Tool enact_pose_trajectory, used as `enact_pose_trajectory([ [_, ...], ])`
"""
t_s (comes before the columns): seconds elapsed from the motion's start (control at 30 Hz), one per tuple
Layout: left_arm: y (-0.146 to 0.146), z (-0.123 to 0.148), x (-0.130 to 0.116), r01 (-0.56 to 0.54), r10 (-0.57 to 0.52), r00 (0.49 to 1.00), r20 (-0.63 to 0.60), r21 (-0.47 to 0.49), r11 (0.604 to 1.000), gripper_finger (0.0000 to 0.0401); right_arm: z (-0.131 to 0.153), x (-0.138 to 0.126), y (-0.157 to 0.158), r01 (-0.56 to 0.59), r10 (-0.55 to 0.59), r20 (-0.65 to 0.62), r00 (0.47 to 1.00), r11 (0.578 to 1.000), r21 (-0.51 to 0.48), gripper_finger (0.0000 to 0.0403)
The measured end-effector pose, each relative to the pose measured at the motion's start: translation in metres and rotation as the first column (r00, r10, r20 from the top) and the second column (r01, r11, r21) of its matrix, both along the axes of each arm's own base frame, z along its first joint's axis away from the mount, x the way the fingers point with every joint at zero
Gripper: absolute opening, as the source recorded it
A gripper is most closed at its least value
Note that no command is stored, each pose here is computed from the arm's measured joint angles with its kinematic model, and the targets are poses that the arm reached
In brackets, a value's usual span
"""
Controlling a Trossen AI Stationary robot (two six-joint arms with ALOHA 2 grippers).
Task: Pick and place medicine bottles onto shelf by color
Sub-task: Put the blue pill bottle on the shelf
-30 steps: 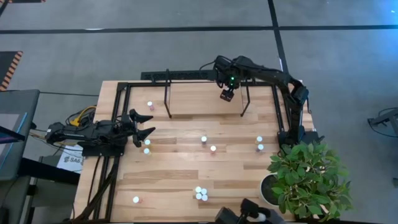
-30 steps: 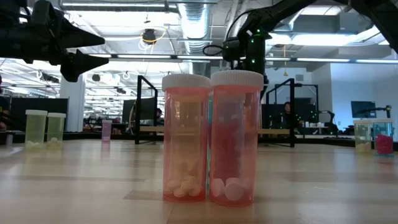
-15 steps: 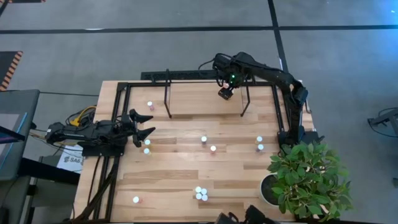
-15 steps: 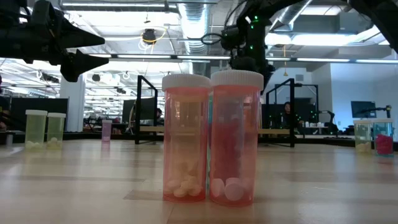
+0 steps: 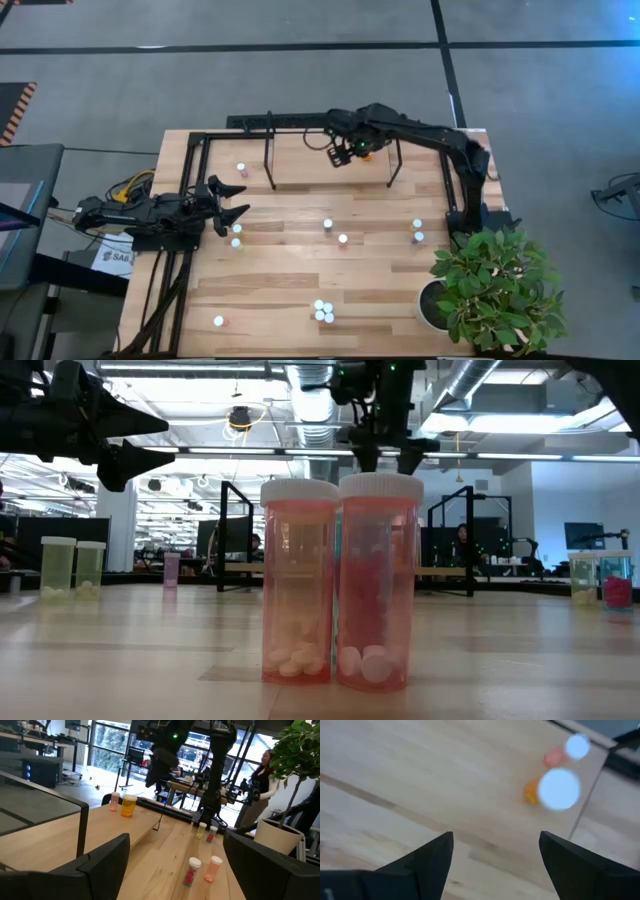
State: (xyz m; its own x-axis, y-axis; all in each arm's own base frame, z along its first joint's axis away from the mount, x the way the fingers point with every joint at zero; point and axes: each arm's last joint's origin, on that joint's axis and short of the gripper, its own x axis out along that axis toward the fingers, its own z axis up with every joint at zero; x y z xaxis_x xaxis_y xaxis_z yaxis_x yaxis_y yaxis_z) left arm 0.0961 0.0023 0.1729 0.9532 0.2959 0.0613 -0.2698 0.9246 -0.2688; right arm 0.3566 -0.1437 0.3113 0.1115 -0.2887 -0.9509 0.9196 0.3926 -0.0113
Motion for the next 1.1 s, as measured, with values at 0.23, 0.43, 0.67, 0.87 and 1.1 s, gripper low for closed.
enact_pose_trajectory([
  [0.23,0.0,0.0,0.0,0.0,0.0,1.0,0.0,0.0,1.0,0.0311,0.0,0.013,0.033,0.128,-0.13,0.08,0.988,0.991,0.031,0.031],
  [0.43,0.0,0.0,0.0,0.0,0.0,1.0,0.0,0.0,1.0,0.0311,0.0,0.023,0.061,0.225,-0.242,0.147,0.959,0.966,0.125,0.0309],
  [0.67,0.0,0.0,0.0,0.0,0.0,1.0,0.0,0.0,1.0,0.0311,-0.018,0.034,0.092,0.277,-0.315,0.181,0.932,0.939,0.205,0.0305],
  [0.87,0.0,0.0,0.0,0.0,0.0,1.0,0.0,0.0,1.0,0.0311,-0.043,0.041,0.108,0.259,-0.317,0.193,0.929,0.926,0.276,0.0305],
  [1.1,0.0,0.0,0.0,0.0,0.0,1.0,0.0,0.0,1.0,0.0311,-0.062,0.046,0.123,0.22,-0.282,0.195,0.939,0.932,0.29,0.0305],
])
